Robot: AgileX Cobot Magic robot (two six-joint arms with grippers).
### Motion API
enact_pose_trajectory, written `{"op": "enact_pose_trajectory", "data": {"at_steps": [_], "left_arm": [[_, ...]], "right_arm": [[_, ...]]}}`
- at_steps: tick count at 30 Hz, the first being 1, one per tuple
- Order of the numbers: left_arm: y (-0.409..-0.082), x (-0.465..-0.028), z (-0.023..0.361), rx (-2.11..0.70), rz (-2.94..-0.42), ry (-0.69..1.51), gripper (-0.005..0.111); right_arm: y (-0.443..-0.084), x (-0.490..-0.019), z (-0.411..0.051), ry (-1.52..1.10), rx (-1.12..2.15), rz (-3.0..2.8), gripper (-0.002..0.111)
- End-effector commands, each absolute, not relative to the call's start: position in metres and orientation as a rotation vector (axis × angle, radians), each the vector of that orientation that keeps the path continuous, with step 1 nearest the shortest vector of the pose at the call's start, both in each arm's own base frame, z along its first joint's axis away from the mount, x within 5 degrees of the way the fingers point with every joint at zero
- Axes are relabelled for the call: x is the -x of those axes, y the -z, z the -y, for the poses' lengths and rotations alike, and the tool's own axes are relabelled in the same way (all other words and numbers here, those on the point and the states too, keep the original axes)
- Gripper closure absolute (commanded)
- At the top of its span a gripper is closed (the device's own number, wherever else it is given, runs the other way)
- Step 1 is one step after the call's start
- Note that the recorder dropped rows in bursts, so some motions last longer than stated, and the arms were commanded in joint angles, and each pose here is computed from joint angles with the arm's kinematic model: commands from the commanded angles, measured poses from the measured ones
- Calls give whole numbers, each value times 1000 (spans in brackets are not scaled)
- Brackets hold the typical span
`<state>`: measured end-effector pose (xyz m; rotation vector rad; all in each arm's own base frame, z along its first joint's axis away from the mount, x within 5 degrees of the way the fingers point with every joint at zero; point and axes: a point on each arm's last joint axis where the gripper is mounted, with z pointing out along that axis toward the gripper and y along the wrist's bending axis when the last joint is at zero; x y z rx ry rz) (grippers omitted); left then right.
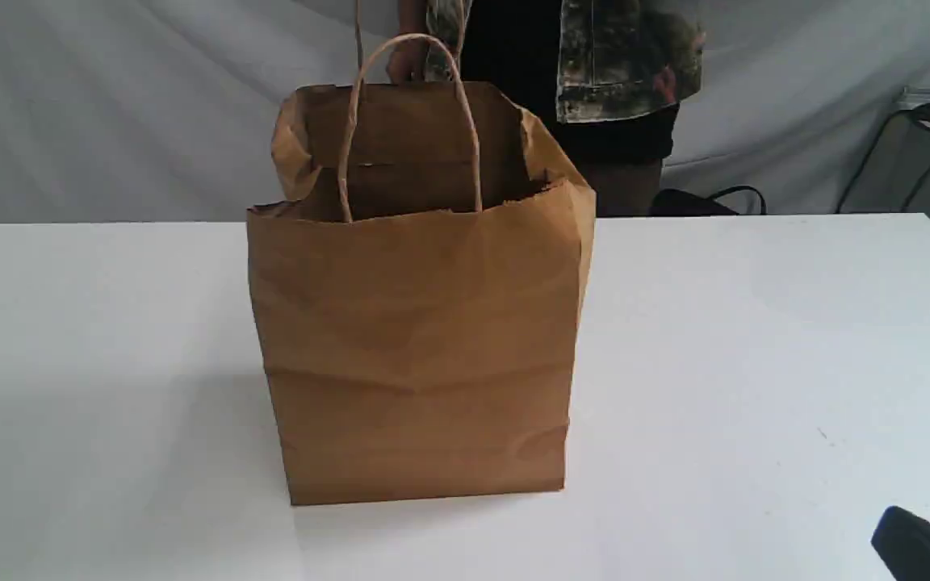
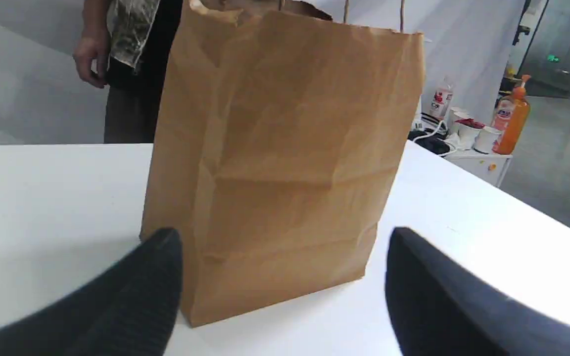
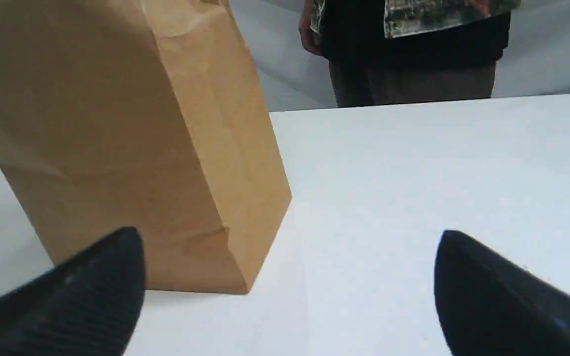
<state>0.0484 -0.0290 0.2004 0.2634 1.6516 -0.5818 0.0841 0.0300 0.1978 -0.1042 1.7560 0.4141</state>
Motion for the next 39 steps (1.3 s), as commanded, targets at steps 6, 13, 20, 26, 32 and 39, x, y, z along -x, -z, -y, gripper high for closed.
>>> {"op": "enact_pose_trajectory", "data": {"at_steps": [6, 13, 20, 26, 32, 39], "left_arm": [[-199, -48, 29, -246, -1657, 596, 46], [-199, -48, 29, -246, -1657, 596, 46], [-199, -51, 24, -168, -1656, 523, 46], [-199, -56, 6, 114, -1641, 264, 46], [-197, -56, -7, 200, -1647, -6, 46], [-188, -54, -9, 262, -1743, -6, 46]], "right_arm": [[-196, -84, -29, -423, 81, -1768, 30], [-196, -84, -29, -423, 81, -1768, 30], [-196, -84, -29, -423, 81, -1768, 30], [-196, -84, -29, -424, 80, -1768, 30], [-196, -84, -29, -424, 80, -1768, 30], [-196, -84, -29, -423, 81, -1768, 30]]}}
